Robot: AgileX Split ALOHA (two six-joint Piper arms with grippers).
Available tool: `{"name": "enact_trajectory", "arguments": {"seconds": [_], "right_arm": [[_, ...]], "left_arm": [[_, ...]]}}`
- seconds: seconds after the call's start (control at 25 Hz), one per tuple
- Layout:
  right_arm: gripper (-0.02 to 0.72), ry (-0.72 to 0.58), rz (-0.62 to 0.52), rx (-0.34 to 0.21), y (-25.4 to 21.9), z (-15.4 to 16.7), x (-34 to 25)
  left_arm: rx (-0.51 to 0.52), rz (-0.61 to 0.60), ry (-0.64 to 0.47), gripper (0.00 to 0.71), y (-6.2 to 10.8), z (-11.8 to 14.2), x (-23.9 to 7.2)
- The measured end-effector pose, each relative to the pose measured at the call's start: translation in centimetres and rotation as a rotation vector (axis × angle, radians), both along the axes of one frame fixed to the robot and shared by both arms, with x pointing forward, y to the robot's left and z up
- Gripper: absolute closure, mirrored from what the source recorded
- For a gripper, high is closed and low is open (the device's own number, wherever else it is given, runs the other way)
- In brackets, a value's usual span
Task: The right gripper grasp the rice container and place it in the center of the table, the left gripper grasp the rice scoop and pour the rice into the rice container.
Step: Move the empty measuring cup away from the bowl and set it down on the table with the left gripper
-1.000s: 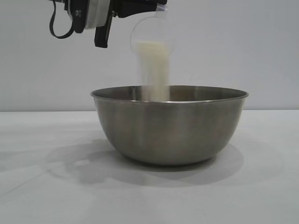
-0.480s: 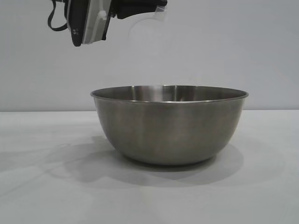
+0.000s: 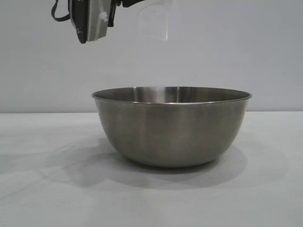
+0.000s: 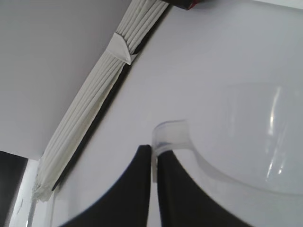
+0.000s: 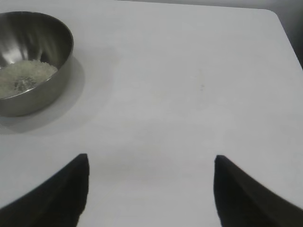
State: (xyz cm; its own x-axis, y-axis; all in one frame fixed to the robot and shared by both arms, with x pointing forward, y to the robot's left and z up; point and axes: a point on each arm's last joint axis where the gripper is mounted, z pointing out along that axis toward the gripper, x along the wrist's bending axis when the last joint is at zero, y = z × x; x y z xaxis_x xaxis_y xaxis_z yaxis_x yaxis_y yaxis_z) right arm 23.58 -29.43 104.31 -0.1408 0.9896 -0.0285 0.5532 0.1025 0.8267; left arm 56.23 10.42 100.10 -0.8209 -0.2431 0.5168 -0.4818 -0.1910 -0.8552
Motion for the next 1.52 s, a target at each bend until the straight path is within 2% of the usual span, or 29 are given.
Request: {"name": "enact_trajectory", "arguments": {"seconds": [0.28, 0.4, 0.52, 0.68, 0.84, 0.96, 1.2, 1.36, 1.52], "right_arm": [[0.233, 0.0, 0.0, 0.0, 0.0, 0.0, 0.0], [0.233, 0.0, 0.0, 0.0, 0.0, 0.0, 0.0], [0.233, 0.0, 0.0, 0.0, 0.0, 0.0, 0.0], [0.233, 0.0, 0.0, 0.0, 0.0, 0.0, 0.0], [0.233, 0.0, 0.0, 0.0, 0.0, 0.0, 0.0], [0.233, 0.0, 0.0, 0.0, 0.0, 0.0, 0.0], [0.233, 0.0, 0.0, 0.0, 0.0, 0.0, 0.0], [0.233, 0.0, 0.0, 0.0, 0.0, 0.0, 0.0], [0.233, 0.0, 0.0, 0.0, 0.0, 0.0, 0.0]], "left_arm": [[-0.003, -0.004, -0.012, 0.71, 0.0, 0.1, 0.0], [-0.013, -0.006, 0.019, 0.71, 0.0, 0.1, 0.0], [-0.059, 0.003, 0.124, 0.71, 0.0, 0.2, 0.1], [-0.2, 0.037, 0.38, 0.71, 0.3, 0.5, 0.6], [-0.407, 0.101, 0.614, 0.71, 0.8, 1.2, 1.5], [-0.616, 0.141, 0.812, 0.71, 1.5, 1.8, 2.3], [-1.154, 0.168, 1.174, 0.71, 3.8, 2.7, 4.2], [-1.436, 0.154, 1.293, 0.71, 5.3, 2.7, 4.8], [-1.66, 0.206, 1.364, 0.71, 6.9, 1.1, 4.5]]}}
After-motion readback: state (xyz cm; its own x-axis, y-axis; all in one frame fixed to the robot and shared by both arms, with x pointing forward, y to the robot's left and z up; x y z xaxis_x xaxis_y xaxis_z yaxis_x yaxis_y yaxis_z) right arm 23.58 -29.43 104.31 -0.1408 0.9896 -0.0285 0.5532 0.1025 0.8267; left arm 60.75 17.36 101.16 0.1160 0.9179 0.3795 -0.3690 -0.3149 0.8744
